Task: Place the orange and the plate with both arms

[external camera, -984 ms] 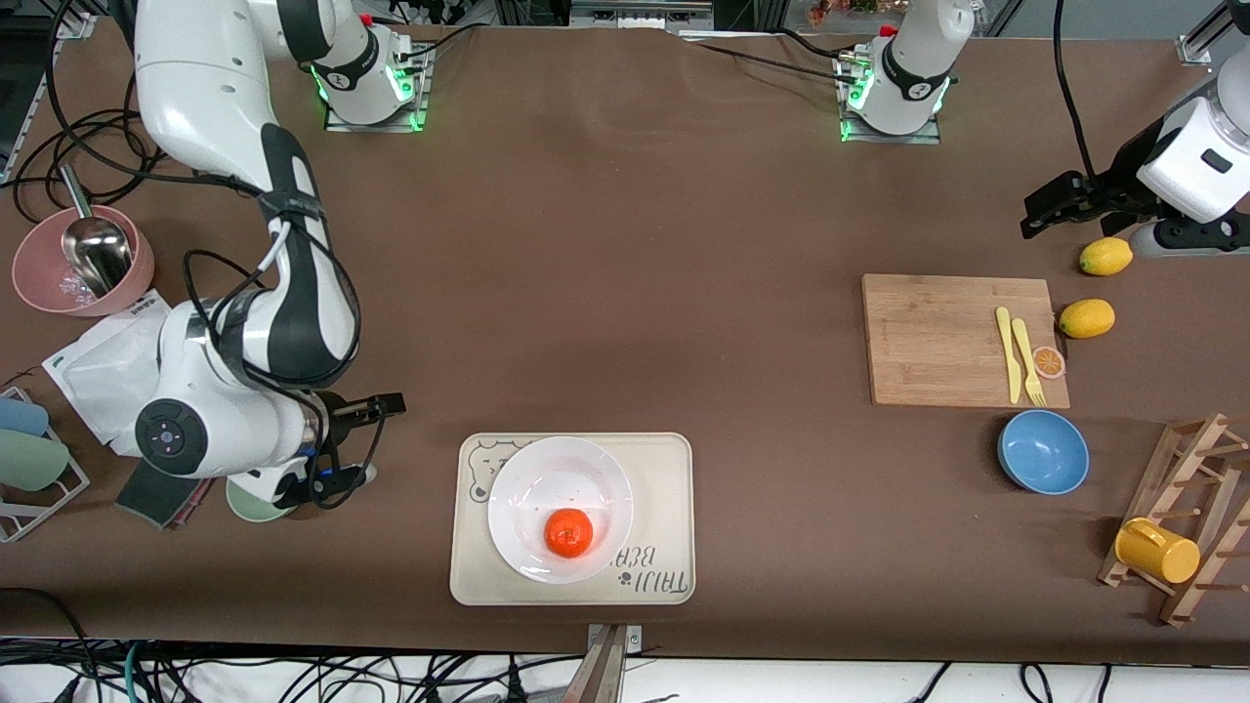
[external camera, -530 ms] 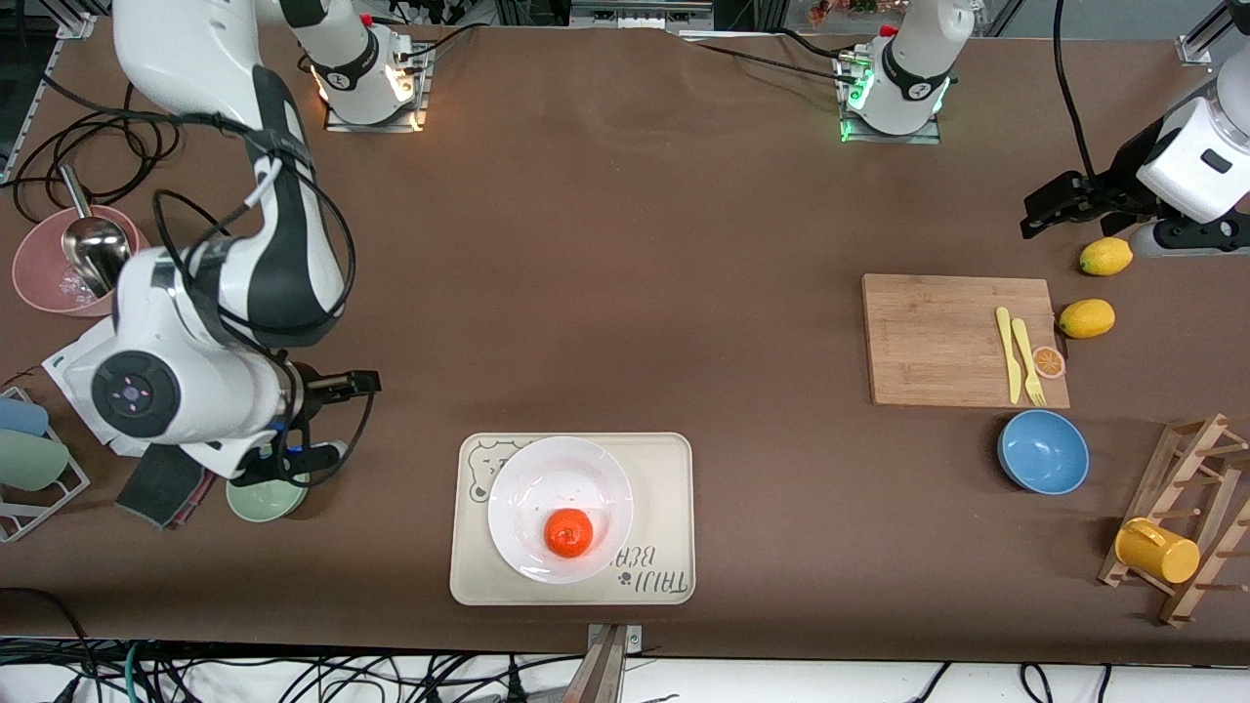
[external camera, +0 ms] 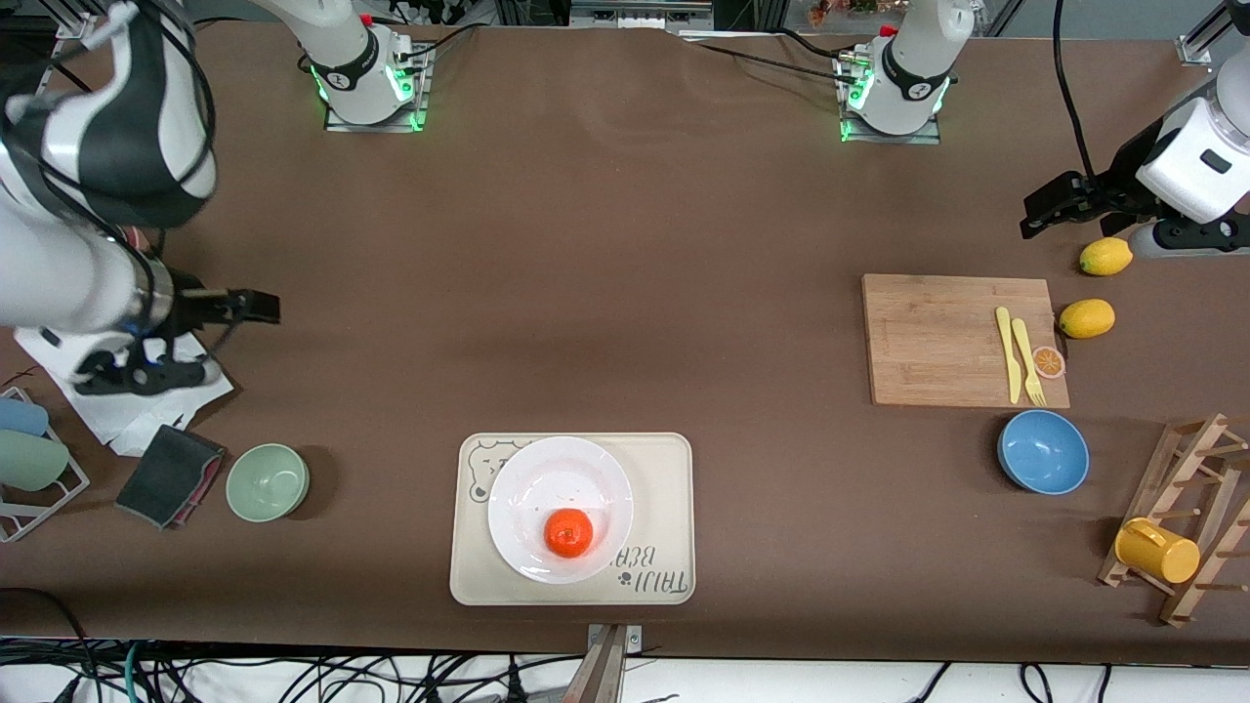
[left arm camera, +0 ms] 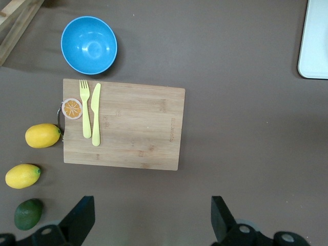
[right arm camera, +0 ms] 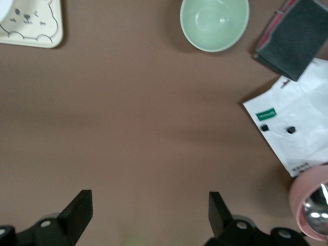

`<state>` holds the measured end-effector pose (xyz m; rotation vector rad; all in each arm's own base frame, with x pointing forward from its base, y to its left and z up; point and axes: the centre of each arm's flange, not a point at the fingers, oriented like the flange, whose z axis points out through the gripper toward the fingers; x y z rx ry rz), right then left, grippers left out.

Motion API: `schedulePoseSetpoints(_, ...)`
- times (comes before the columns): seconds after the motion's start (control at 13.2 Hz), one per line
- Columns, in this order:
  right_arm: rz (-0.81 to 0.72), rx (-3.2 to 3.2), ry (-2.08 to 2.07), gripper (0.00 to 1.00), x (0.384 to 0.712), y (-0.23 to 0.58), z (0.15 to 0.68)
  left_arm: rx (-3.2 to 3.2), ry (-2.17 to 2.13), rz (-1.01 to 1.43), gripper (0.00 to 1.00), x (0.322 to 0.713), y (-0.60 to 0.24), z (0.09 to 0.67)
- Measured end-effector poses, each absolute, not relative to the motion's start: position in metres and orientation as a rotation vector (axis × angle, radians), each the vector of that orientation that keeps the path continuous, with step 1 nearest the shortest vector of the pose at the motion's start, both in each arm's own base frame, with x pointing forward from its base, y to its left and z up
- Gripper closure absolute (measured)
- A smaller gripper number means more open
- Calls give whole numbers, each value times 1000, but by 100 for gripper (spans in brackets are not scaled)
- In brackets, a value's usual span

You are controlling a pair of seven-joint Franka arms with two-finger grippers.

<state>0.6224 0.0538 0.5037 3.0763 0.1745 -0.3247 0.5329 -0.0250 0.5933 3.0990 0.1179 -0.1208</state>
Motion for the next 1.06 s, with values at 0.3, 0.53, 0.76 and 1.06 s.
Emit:
schedulePoseSetpoints(0.3,-228,3114,139,0,582,21,559,3099,118,-121,0,533,-25,593)
schedulePoseSetpoints(0.53,-276,3130,87,0,556,-2,578,3099,118,-121,0,533,-25,593)
schedulePoseSetpoints(0.76,-249,3127,61,0,558,-5,576,3099,118,-121,0,533,-25,593)
schedulePoseSetpoints(1.06,-174,3126,-16,0,564,-2,578,3099,118,-121,0,533,-25,593)
